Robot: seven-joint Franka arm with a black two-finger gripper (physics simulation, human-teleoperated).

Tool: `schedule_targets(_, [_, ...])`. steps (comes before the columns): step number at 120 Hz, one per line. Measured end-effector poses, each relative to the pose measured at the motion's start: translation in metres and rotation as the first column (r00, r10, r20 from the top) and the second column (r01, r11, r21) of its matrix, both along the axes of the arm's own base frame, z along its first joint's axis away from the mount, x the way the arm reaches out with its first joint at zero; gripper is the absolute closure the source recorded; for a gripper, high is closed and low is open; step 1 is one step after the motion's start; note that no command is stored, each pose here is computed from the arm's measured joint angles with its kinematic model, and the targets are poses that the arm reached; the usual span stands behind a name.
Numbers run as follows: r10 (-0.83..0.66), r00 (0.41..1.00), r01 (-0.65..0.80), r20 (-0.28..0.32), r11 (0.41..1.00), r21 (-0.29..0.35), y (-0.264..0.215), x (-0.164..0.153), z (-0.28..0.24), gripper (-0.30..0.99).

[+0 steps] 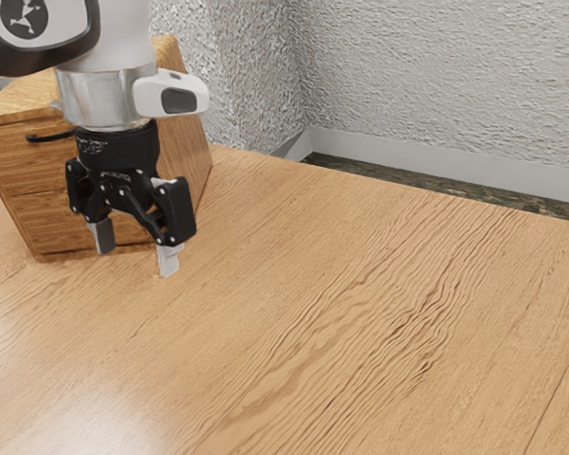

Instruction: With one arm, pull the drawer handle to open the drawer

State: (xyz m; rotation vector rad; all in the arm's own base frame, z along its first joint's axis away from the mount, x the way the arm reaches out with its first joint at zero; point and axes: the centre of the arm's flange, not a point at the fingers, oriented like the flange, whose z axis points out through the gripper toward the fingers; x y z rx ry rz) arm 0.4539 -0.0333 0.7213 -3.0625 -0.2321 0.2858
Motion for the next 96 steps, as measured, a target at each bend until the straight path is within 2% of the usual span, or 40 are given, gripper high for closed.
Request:
schedule_targets(17, [0.030, 0.997, -0.030, 0.071, 1.000, -0.001, -0.002, 0.009, 0.004, 0.00])
schedule_targets(30, [0.008, 0.992, -0.010, 0.124, 1.000, 0.011, -0.023, 0.008, 0.016, 0.00])
schedule_targets(38, [0.036, 0.990, -0.038, 0.134, 0.999, 0.008, -0.020, 0.009, 0.017, 0.00])
schedule_targets(48, [0.125, 0.985, -0.123, 0.117, 0.992, -0.022, 0.009, 0.009, 0.016, 0.00])
schedule_targets(60, [0.247, 0.961, -0.247, 0.126, 0.969, -0.017, 0.086, 0.016, 0.009, 0.00])
schedule_targets(78, [0.429, 0.893, -0.435, 0.134, 0.901, 0.015, 0.259, 0.014, -0.026, 0.00])
schedule_targets(89, [0.424, 0.881, -0.444, 0.209, 0.894, 0.059, 0.348, 0.019, -0.043, 0.00])
schedule_targets(96, [0.323, 0.905, -0.360, 0.276, 0.928, 0.099, 0.354, 0.039, -0.034, 0.00])
